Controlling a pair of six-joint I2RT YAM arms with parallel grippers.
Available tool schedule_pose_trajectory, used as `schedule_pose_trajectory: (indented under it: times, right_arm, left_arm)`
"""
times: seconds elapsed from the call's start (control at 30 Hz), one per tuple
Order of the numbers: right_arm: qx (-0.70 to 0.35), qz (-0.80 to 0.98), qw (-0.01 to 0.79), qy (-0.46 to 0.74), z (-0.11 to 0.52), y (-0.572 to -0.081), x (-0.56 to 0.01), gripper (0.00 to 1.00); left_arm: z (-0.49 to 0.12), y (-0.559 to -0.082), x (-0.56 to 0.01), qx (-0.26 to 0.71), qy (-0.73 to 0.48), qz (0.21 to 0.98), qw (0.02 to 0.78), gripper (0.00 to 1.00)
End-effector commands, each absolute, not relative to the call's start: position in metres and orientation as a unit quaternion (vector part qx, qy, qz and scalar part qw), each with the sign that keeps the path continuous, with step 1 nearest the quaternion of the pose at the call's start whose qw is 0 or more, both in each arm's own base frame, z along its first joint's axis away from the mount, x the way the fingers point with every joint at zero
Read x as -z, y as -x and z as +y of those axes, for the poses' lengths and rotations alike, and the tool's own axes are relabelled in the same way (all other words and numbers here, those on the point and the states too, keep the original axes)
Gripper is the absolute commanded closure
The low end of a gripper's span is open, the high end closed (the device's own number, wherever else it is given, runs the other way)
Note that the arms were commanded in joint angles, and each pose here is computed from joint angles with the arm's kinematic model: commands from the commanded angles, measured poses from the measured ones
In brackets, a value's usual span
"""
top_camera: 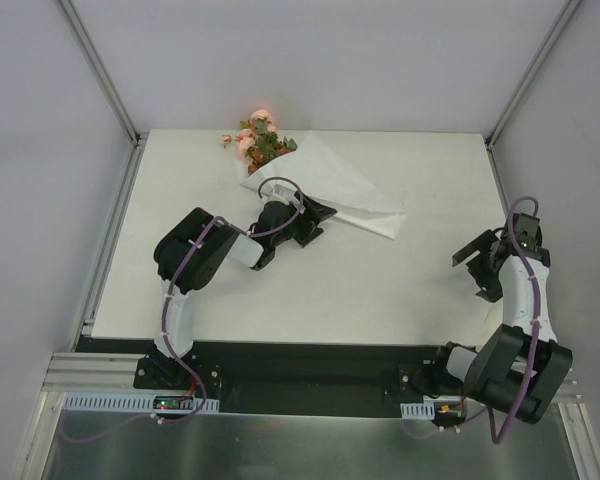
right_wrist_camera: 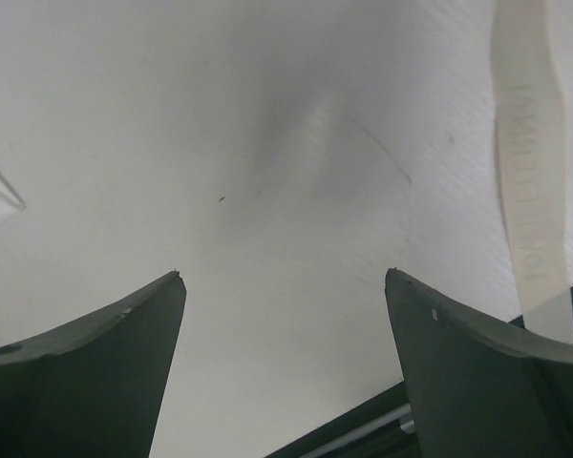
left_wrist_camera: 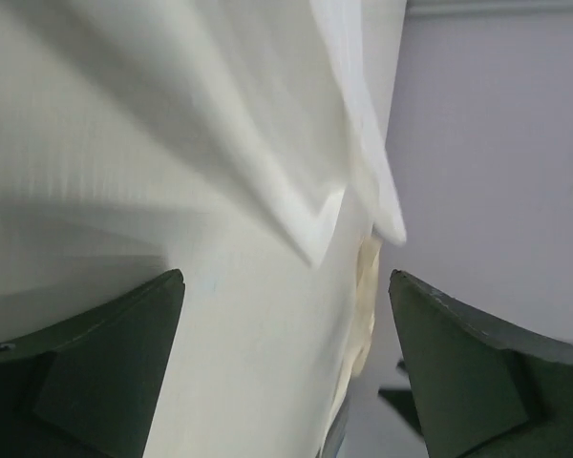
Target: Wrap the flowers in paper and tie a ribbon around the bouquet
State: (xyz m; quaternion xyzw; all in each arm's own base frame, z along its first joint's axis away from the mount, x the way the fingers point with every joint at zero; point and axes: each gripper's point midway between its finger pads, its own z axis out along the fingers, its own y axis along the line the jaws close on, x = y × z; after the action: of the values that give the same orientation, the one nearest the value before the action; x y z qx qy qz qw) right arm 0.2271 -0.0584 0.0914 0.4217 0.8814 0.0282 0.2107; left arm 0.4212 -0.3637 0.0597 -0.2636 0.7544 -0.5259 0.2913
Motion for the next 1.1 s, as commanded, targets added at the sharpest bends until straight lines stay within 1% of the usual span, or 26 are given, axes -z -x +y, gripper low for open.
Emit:
schedule_pose_trajectory:
  times: [0.0, 0.07, 0.1, 0.13, 0.17, 0.2, 0.23, 0.27, 0.3, 0.37, 0.43, 0.53, 0.6, 0.7, 0.83, 0.93, 1.0, 1.03, 1.07]
  right_arm:
    - [0.039, 0.861, 0.209, -0.462, -0.099, -0.218, -0.092, 0.11]
    - [0.059, 0.853, 0.187, -0.484, -0.115, -0.213, -0.085, 0.11]
    - [0.07, 0.85, 0.178, -0.49, -0.121, -0.211, -0.082, 0.1]
    - [0.074, 0.843, 0.18, -0.501, -0.129, -0.212, -0.083, 0.1]
    - [0.076, 0.843, 0.168, -0.505, -0.134, -0.213, -0.077, 0.1]
    - [0.086, 0.839, 0.166, -0.512, -0.142, -0.212, -0.077, 0.1]
    - [0.087, 0.838, 0.168, -0.512, -0.146, -0.215, -0.079, 0.11]
    - [0.087, 0.84, 0.163, -0.51, -0.148, -0.215, -0.078, 0.11]
    - [0.094, 0.841, 0.166, -0.507, -0.153, -0.215, -0.079, 0.12]
    - [0.108, 0.845, 0.169, -0.496, -0.16, -0.216, -0.076, 0.12]
    - [0.115, 0.848, 0.162, -0.491, -0.164, -0.215, -0.07, 0.12]
    - [0.095, 0.862, 0.157, -0.473, -0.162, -0.219, -0.061, 0.12]
    - [0.11, 0.863, 0.164, -0.464, -0.17, -0.216, -0.061, 0.11]
    - [0.083, 0.864, 0.172, -0.466, -0.174, -0.225, -0.059, 0.13]
    - [0.097, 0.874, 0.14, -0.454, -0.183, -0.223, -0.05, 0.15]
    - [0.093, 0.877, 0.136, -0.451, -0.187, -0.228, -0.043, 0.19]
    - [0.075, 0.88, 0.136, -0.45, -0.183, -0.234, -0.039, 0.25]
    - [0.068, 0.881, 0.135, -0.448, -0.182, -0.237, -0.037, 0.28]
    - [0.062, 0.882, 0.126, -0.449, -0.181, -0.237, -0.032, 0.37]
  left_arm:
    - [-0.355, -0.344, -0.098, 0.55, 0.159, 0.782, 0.246, 0.11]
    - [-0.352, -0.309, -0.119, 0.557, 0.108, 0.796, 0.213, 0.1]
    - [-0.351, -0.299, -0.127, 0.555, 0.06, 0.798, 0.225, 0.1]
    - [-0.352, -0.28, -0.141, 0.575, 0.009, 0.791, 0.21, 0.1]
    - [-0.35, -0.269, -0.169, 0.588, -0.032, 0.776, 0.225, 0.1]
    - [-0.341, -0.254, -0.158, 0.557, -0.07, 0.8, 0.212, 0.1]
    - [-0.337, -0.243, -0.165, 0.554, -0.095, 0.8, 0.207, 0.1]
    - [-0.329, -0.231, -0.183, 0.557, -0.136, 0.785, 0.234, 0.1]
    - [-0.32, -0.219, -0.18, 0.546, -0.143, 0.795, 0.221, 0.09]
    - [-0.31, -0.201, -0.196, 0.548, -0.181, 0.782, 0.234, 0.09]
    - [-0.303, -0.188, -0.197, 0.548, -0.19, 0.783, 0.224, 0.09]
    - [-0.294, -0.169, -0.205, 0.56, -0.203, 0.772, 0.22, 0.09]
    - [-0.29, -0.16, -0.21, 0.565, -0.216, 0.764, 0.225, 0.08]
    - [-0.283, -0.152, -0.212, 0.565, -0.225, 0.759, 0.232, 0.08]
    - [-0.277, -0.14, -0.214, 0.566, -0.236, 0.756, 0.232, 0.09]
    - [-0.268, -0.133, -0.213, 0.556, -0.241, 0.761, 0.233, 0.09]
    - [-0.26, -0.128, -0.207, 0.543, -0.242, 0.771, 0.228, 0.08]
    - [-0.256, -0.126, -0.211, 0.542, -0.245, 0.768, 0.237, 0.08]
    - [-0.254, -0.125, -0.21, 0.537, -0.25, 0.769, 0.241, 0.08]
